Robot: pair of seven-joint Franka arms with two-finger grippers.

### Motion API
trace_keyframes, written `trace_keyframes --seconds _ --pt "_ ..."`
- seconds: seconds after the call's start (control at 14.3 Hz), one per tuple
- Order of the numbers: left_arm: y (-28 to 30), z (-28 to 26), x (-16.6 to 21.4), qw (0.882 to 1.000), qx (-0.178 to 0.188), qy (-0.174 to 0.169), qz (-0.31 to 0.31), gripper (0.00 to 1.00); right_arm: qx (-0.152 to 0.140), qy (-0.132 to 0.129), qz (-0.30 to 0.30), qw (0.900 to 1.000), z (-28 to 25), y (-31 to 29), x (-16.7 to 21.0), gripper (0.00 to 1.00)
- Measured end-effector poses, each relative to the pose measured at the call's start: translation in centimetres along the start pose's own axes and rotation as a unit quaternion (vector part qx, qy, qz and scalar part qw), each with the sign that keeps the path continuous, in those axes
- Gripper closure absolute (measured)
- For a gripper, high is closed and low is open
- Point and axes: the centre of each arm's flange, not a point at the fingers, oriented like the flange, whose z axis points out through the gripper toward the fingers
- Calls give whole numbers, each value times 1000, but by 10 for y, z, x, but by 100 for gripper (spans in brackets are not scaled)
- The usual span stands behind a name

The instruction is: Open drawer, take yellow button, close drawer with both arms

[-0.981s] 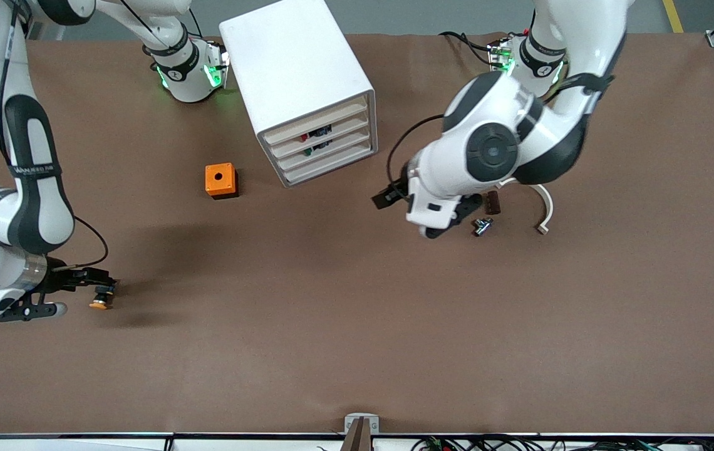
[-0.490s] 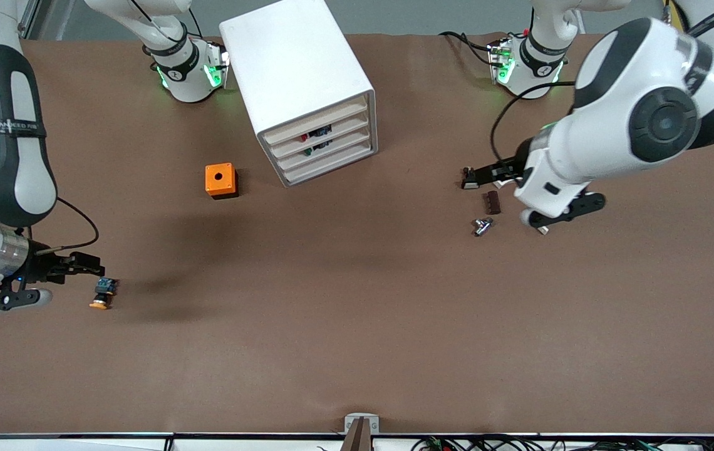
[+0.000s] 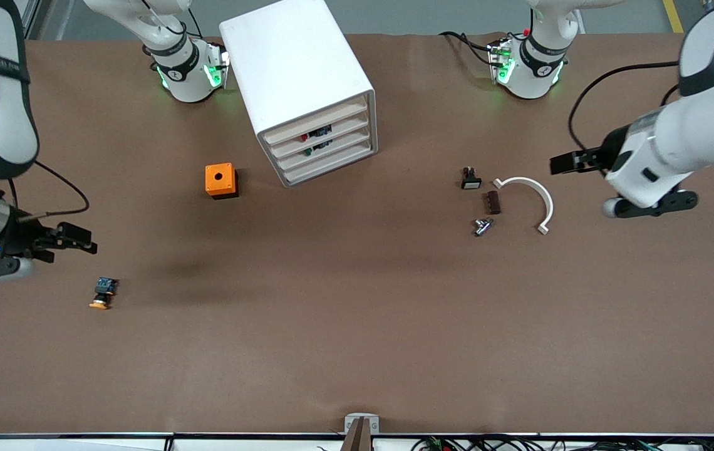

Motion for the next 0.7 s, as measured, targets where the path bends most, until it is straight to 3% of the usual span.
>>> trace_keyframes --seconds 0.42,0.7 --pt "-71 -9 -9 999 12 12 39 0 -22 6 14 1000 -83 -51 -39 0" --pt "-91 -14 1 997 9 60 43 0 -31 26 12 999 -124 -53 -58 0"
